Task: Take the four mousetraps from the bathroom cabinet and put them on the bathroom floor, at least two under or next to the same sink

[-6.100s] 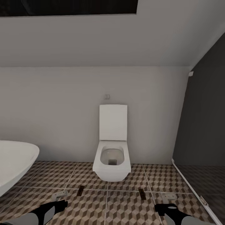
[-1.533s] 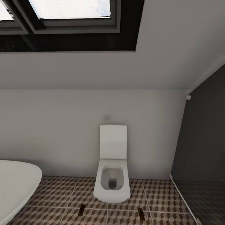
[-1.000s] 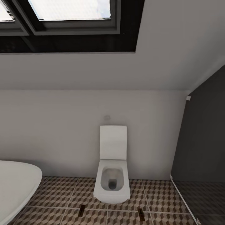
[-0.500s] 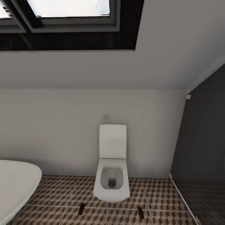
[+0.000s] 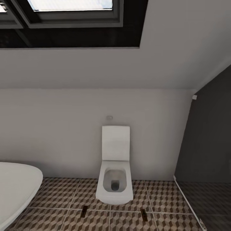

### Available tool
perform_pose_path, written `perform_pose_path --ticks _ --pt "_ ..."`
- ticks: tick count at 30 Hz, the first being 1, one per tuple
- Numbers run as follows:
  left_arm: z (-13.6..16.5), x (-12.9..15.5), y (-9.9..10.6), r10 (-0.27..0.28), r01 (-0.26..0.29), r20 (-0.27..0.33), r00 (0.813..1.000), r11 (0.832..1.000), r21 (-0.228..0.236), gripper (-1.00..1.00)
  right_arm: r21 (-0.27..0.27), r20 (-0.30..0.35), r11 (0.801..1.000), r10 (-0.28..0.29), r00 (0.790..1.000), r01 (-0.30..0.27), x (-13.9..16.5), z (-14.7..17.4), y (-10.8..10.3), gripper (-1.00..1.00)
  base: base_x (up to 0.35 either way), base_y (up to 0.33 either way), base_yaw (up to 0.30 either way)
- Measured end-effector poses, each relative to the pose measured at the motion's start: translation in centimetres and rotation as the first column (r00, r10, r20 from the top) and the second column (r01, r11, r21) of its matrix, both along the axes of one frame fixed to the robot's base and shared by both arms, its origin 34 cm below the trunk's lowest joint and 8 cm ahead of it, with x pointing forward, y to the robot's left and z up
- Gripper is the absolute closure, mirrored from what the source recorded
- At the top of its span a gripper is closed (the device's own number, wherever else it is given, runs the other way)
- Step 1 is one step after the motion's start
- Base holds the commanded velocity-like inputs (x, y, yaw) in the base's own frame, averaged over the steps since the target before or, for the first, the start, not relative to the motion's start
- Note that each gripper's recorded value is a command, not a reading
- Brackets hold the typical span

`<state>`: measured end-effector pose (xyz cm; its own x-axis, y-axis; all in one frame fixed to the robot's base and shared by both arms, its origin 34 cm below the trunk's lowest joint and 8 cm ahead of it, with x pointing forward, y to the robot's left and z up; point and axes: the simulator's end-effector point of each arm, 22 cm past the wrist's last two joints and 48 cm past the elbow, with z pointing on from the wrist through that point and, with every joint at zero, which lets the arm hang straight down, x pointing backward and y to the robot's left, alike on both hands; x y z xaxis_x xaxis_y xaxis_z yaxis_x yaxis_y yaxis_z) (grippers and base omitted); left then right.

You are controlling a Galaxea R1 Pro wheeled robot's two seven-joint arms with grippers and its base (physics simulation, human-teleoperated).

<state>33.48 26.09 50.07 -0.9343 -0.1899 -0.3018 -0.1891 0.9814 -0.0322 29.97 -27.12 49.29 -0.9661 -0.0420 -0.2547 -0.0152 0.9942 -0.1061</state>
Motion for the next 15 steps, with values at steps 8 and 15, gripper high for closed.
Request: perform_pose_path --ticks 8,15 --pt "-0.22 -0.36 0.00 -0.003 0.003 -0.010 1.000 1.000 0.001 -1.00 0.000 -0.012 1.000 0.002 1.000 -0.002 -0.44 -0.19 0.01 -1.00 0.000 0.000 0.000" --pt "-0.39 -0.66 0.04 0.004 -0.004 -0.019 1.000 1.000 -0.001 -1.00 0.000 -0.022 1.000 0.002 1.000 -0.002 -0.82 -0.35 0.01 -1.00 0.000 0.000 0.000"
